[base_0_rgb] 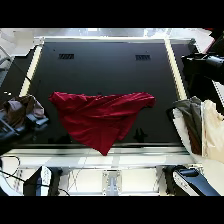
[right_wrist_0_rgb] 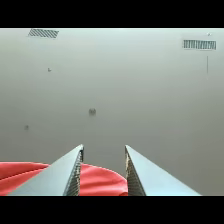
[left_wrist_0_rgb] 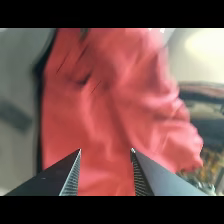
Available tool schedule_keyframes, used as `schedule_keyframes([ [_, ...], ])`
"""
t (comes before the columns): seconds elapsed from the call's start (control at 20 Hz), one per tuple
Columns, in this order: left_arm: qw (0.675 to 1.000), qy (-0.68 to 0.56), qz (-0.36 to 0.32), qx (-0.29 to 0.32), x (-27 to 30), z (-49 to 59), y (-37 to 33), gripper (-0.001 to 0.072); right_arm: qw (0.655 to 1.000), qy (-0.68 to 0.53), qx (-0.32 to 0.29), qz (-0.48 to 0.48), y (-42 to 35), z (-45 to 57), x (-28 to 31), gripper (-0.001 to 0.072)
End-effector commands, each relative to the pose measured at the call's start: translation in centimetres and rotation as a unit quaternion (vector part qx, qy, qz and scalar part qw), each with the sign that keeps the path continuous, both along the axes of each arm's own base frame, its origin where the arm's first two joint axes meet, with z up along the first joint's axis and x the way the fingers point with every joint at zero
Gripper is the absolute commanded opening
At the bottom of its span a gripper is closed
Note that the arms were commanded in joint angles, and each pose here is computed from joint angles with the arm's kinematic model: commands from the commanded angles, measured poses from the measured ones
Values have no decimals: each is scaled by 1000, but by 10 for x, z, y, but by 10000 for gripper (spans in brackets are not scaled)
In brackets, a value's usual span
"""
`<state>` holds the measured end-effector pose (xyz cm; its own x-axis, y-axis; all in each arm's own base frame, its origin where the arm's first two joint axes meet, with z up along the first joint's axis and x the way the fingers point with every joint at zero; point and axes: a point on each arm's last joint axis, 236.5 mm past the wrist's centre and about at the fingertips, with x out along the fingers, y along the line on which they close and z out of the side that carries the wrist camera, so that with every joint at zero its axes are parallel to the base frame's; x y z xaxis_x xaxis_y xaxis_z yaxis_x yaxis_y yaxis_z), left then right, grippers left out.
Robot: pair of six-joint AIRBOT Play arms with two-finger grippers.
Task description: Fold the shirts.
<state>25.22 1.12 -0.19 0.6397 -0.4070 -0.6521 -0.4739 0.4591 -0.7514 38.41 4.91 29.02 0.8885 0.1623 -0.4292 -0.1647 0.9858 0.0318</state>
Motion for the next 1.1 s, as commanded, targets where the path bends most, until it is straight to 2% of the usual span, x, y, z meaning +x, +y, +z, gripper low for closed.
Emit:
schedule_keyframes([
  [0.0,996,55,-27,-61,-36,-52,-49,357,1000,-4,0,0,0,3,-1,310],
  [0.3,993,59,-104,-10,-36,-68,-84,340,1000,-5,-2,1,0,3,-1,310],
  [0.45,982,107,-150,29,-56,-87,-98,339,1000,-4,-3,0,-1,3,-1,310],
  [0.75,983,116,-133,51,-49,-95,-99,337,1000,-4,-3,0,-1,3,-1,310],
  [1.05,984,124,-124,18,-39,-105,-116,326,1000,-4,-3,0,-1,3,-1,310],
])
